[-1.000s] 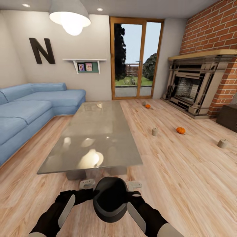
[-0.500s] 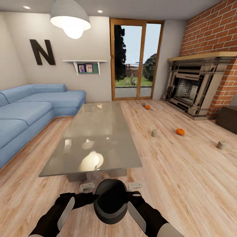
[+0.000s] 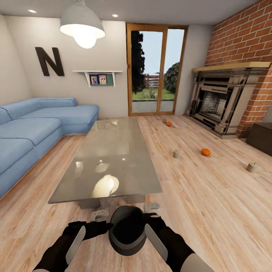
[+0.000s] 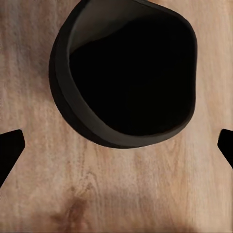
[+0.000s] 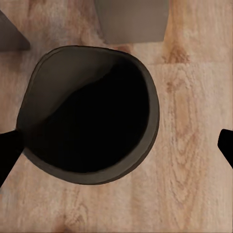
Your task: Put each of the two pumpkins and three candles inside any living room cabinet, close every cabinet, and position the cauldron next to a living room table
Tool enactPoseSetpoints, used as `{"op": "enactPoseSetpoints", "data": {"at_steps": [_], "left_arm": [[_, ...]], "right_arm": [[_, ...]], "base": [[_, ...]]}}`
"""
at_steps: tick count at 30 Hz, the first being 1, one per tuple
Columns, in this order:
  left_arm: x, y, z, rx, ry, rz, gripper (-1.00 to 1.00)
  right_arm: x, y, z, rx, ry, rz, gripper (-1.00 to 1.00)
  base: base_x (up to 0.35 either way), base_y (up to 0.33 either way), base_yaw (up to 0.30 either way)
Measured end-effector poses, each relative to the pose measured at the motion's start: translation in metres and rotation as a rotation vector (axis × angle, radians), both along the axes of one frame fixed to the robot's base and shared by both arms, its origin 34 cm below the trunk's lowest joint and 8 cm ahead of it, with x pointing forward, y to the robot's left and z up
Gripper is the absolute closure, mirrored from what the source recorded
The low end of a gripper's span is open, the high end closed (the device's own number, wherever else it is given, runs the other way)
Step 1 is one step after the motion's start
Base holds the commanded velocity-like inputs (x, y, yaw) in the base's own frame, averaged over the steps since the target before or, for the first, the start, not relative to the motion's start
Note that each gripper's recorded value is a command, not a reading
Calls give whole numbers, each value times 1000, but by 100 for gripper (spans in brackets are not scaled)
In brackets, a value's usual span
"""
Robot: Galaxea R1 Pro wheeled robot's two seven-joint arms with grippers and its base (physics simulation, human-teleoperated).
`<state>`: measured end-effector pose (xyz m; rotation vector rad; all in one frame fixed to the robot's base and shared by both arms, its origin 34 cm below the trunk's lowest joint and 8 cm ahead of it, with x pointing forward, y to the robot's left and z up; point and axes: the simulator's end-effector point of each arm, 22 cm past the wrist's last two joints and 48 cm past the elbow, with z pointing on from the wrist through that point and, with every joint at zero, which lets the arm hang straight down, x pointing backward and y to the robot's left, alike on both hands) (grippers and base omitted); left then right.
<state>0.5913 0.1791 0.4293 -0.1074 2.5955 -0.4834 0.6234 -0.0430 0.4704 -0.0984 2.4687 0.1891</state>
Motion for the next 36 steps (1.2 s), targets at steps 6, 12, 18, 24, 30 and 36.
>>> {"op": "enactPoseSetpoints", "data": {"at_steps": [6, 12, 18, 24, 30, 36], "left_arm": [[3, 0, 12, 1, -2, -1, -100], [6, 0, 25, 3, -3, 0, -100], [6, 1, 35, 5, 1, 1, -100], [6, 1, 45, 7, 7, 2, -100], [3, 1, 44, 8, 24, 1, -100], [1, 0, 41, 7, 30, 0, -100]], "right_arm": [[-2, 9, 12, 82, 41, -33, -100], [-12, 4, 8, 108, 95, -65, -100], [-26, -11, -7, 71, 156, -86, -100], [-27, -22, -7, 54, 156, -121, -100], [-31, -30, -13, 42, 166, -140, -100], [-36, -40, -25, 30, 173, -168, -100]], "base": [[-259, 0, 0], [-333, 0, -35], [-340, 0, -246], [-340, 0, -285], [-298, 0, -288], [-117, 0, -272]]}}
